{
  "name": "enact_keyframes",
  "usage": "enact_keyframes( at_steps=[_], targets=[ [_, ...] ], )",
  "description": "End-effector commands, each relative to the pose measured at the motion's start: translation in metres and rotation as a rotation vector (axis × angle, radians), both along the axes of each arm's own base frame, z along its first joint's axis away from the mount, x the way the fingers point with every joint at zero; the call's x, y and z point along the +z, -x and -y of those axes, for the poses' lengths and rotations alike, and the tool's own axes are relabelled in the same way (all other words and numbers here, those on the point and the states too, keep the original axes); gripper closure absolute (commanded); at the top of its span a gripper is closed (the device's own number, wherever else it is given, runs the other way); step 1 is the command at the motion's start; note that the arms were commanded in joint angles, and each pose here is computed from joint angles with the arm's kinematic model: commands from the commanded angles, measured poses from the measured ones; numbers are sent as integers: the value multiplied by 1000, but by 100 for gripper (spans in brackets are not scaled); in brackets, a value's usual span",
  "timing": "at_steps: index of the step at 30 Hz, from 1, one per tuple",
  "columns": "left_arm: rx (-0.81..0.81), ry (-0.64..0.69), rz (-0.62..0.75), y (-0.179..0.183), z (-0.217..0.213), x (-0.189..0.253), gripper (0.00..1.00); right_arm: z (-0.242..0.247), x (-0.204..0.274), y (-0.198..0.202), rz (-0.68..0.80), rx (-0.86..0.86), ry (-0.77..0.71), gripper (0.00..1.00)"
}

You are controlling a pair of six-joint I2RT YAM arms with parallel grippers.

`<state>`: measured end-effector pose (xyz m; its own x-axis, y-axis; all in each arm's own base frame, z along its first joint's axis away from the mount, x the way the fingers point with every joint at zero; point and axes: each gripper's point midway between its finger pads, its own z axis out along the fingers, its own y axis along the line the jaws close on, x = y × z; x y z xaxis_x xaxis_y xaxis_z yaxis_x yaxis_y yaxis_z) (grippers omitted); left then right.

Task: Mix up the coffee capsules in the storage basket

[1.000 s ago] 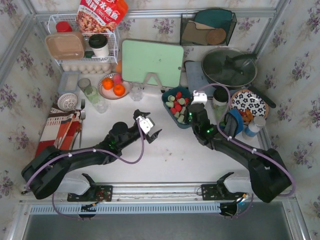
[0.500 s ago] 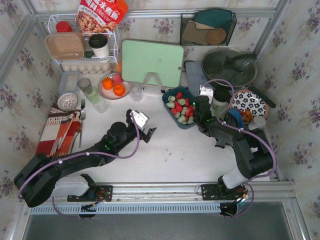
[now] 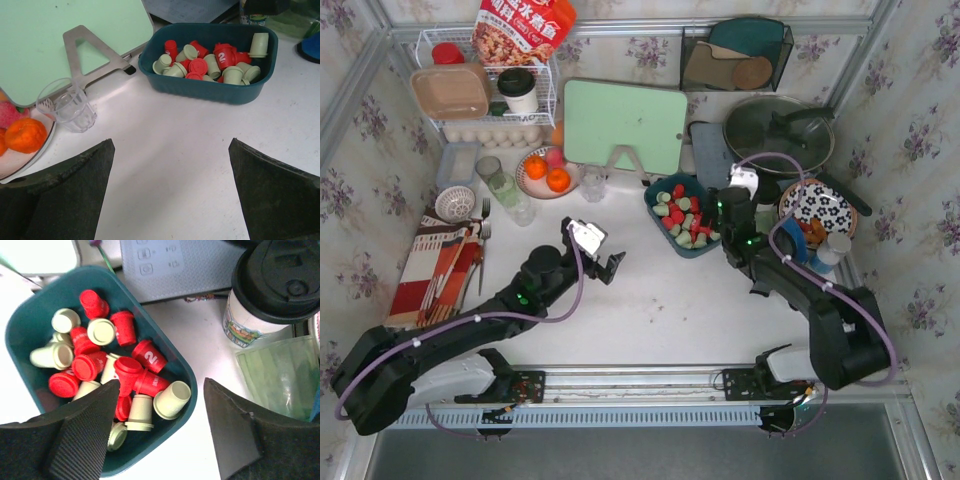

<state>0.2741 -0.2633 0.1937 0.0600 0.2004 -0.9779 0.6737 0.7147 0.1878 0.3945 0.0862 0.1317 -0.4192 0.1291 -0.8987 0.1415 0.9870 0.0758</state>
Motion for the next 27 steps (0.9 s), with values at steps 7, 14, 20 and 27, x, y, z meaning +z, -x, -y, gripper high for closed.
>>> enact_keyframes(
  at_steps=[7, 14, 20, 27],
  targets=[
    [96, 29, -18, 7, -28, 17, 1, 27, 51, 30, 222, -68, -27, 0],
    [187, 38, -50, 13, -55, 17, 1, 56, 39, 58, 346, -69, 148, 0],
    [265, 59, -58, 18, -77, 13, 1, 89, 20, 99, 579, -172, 154, 0],
    [287, 44, -58, 19, -84, 12, 1, 95, 24, 110, 655, -201, 127, 0]
  ],
)
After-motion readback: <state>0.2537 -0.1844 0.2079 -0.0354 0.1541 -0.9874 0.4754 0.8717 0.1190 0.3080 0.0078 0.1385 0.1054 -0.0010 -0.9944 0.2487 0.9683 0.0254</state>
